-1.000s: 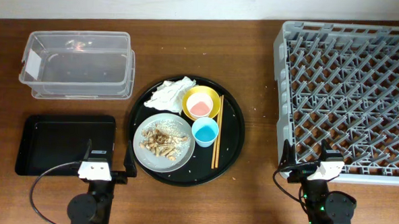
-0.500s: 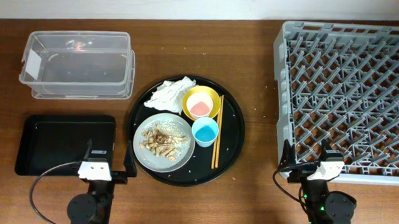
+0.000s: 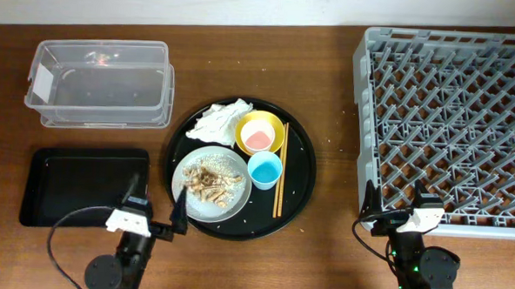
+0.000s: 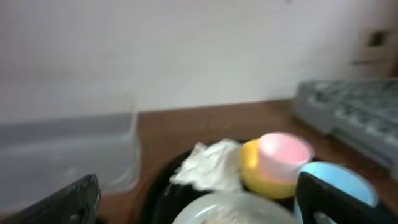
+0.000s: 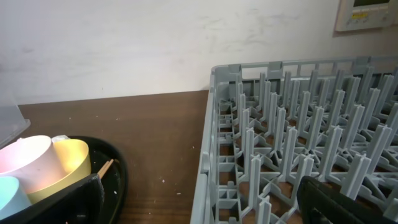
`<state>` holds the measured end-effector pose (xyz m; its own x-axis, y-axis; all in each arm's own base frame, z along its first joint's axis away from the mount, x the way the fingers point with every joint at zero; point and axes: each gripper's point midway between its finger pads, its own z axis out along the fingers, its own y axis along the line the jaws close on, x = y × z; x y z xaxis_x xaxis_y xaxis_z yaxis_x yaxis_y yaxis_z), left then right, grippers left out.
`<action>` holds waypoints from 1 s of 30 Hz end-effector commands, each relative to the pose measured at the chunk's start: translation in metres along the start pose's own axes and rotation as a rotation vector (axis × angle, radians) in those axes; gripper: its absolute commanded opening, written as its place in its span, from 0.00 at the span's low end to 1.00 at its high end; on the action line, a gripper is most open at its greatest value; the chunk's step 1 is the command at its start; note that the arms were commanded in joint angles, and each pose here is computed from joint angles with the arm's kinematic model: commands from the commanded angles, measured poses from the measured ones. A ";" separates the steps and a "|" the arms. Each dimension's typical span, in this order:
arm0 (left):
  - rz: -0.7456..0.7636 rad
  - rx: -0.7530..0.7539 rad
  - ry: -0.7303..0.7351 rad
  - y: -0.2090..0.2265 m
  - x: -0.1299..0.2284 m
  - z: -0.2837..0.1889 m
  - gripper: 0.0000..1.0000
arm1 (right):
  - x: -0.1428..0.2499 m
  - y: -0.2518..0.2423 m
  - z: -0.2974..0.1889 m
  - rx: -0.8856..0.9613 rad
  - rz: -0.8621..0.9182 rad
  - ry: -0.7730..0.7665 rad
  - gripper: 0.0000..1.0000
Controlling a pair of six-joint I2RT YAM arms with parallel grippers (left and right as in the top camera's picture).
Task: Sort waste into correct bins and load items into the dishwasher rack
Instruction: 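Reach the left gripper to the white tissue on the round tray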
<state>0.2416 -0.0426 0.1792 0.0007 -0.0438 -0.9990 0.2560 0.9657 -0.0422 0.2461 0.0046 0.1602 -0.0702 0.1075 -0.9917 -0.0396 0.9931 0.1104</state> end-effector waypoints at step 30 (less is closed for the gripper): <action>-0.214 0.188 1.079 -0.027 -0.028 0.167 0.99 | 0.003 -0.002 0.000 0.008 0.004 0.006 0.98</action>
<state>0.3782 -0.0985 0.2183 -0.8896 0.1058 -0.4442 0.2656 0.9113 -0.3148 0.2461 0.0046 0.1597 -0.0725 0.1076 -0.9915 -0.0397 0.9931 0.1107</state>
